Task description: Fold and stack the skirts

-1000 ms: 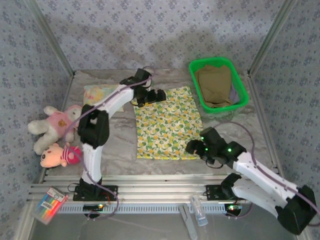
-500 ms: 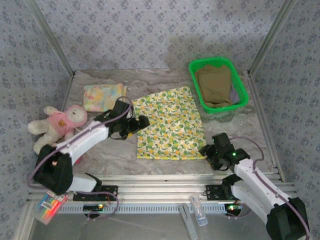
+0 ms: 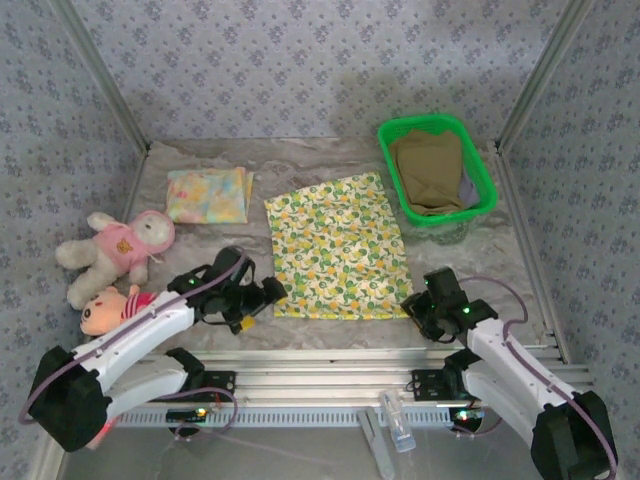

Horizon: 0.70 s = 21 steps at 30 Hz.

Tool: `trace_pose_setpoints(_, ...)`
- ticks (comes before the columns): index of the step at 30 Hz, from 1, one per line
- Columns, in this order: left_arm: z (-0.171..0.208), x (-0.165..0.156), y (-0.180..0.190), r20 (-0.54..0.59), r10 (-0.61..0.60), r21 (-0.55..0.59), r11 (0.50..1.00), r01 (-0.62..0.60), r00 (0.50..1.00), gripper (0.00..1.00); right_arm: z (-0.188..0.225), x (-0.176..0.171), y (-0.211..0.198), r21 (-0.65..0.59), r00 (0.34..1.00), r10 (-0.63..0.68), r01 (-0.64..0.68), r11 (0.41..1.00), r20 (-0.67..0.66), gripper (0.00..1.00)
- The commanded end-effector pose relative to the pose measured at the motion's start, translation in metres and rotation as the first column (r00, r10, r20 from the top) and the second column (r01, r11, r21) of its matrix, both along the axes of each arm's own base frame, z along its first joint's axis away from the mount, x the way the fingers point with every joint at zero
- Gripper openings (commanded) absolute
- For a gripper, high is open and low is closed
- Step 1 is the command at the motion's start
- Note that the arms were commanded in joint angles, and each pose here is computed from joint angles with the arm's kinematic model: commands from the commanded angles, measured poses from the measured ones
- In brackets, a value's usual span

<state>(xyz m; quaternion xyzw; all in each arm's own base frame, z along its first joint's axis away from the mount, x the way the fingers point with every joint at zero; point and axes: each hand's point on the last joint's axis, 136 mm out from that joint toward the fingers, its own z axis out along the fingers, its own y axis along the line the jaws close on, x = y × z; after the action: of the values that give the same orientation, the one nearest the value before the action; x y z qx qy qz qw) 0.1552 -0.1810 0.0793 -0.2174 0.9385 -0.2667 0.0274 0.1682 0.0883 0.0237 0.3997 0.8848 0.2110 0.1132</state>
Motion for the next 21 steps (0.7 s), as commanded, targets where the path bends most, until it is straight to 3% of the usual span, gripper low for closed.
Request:
trace_pose_setpoints(1,-0.008,-0.015,-0.006,-0.064,0.041,-0.031,0.999,-0.043,0.997,0.98,-0.007,-0.001,-0.009,-0.024,0.999,-0.040,0.040,0.999,0.006,0.44)
trace_pose_setpoints(5,-0.020,-0.013,-0.005,-0.059,0.099,-0.024,0.995,-0.101,0.993,0.94,-0.005,0.003,-0.009,-0.012,0.998,-0.044,0.045,0.999,0.036,0.36)
trace_pose_setpoints(15,-0.029,0.012,-0.017,-0.004,0.199,-0.056,0.978,-0.199,0.980,0.82,0.003,0.013,-0.004,0.017,0.996,-0.034,0.033,0.999,0.083,0.00)
trace_pose_setpoints(21,-0.034,0.018,-0.018,0.011,0.227,-0.005,0.974,-0.227,0.974,0.62,0.008,0.021,0.000,0.034,0.992,-0.027,0.023,0.999,0.119,0.00)
